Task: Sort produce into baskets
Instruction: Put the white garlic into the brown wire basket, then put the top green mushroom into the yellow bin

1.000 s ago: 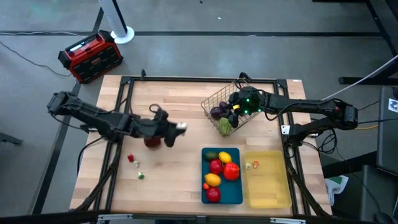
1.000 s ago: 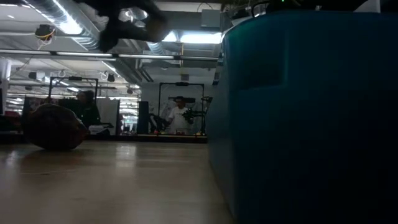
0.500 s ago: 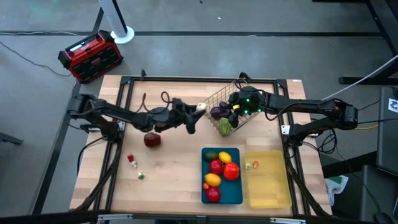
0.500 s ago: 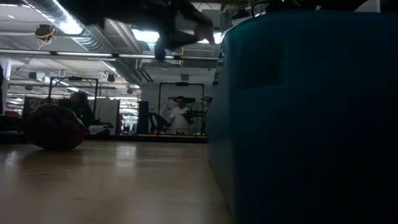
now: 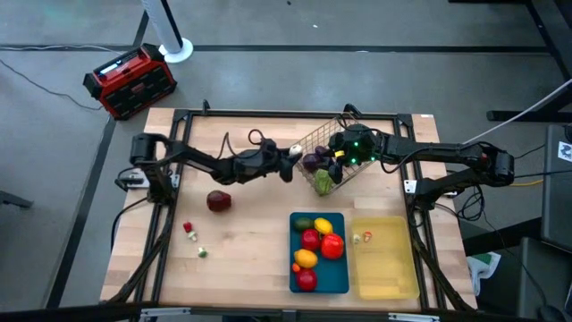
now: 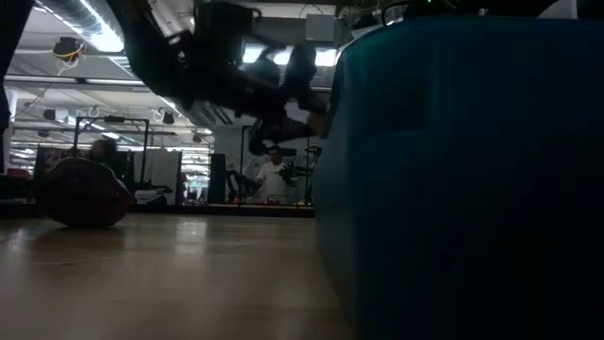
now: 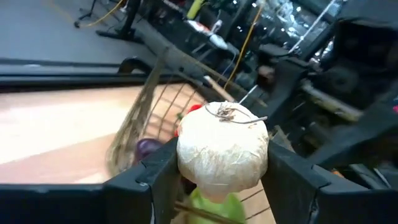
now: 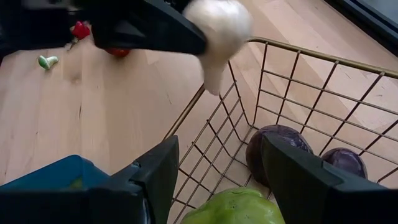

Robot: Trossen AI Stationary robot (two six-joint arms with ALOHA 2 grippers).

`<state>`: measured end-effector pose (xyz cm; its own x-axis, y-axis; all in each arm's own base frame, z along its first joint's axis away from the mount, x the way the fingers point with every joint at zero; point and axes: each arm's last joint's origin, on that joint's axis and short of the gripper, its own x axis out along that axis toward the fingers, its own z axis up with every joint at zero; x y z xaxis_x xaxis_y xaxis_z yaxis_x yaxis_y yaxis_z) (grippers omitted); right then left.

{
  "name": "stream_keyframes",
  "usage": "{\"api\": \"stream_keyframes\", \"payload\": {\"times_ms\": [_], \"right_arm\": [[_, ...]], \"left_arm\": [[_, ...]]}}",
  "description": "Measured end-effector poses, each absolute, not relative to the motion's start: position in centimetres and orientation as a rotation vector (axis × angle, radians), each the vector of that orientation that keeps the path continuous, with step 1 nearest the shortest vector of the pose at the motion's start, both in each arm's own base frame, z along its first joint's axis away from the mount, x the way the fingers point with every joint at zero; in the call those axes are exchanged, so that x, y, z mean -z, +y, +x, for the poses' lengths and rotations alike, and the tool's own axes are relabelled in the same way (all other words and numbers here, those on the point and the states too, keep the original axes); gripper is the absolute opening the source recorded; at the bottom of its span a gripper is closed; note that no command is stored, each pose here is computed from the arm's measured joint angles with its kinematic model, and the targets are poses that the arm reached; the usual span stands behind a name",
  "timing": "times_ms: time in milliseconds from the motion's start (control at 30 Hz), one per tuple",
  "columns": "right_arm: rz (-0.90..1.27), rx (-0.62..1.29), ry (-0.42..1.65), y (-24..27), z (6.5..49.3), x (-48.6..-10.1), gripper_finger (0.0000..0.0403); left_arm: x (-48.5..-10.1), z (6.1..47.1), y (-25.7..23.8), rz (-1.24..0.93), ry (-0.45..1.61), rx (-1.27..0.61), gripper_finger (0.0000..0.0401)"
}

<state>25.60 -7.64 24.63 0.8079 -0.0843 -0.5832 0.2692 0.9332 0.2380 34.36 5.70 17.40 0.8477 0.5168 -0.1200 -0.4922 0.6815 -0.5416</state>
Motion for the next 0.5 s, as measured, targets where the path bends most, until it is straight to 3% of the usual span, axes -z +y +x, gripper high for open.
{"api": "stream_keyframes", "payload": {"times_ms": [500], "right_arm": [[0.32, 0.192, 0.603, -7.6, 25.6, -24.6, 0.0227]], "left_arm": [[-17.2, 35.6, 7.2, -0.611, -0.011, -0.471, 0.0284]]}}
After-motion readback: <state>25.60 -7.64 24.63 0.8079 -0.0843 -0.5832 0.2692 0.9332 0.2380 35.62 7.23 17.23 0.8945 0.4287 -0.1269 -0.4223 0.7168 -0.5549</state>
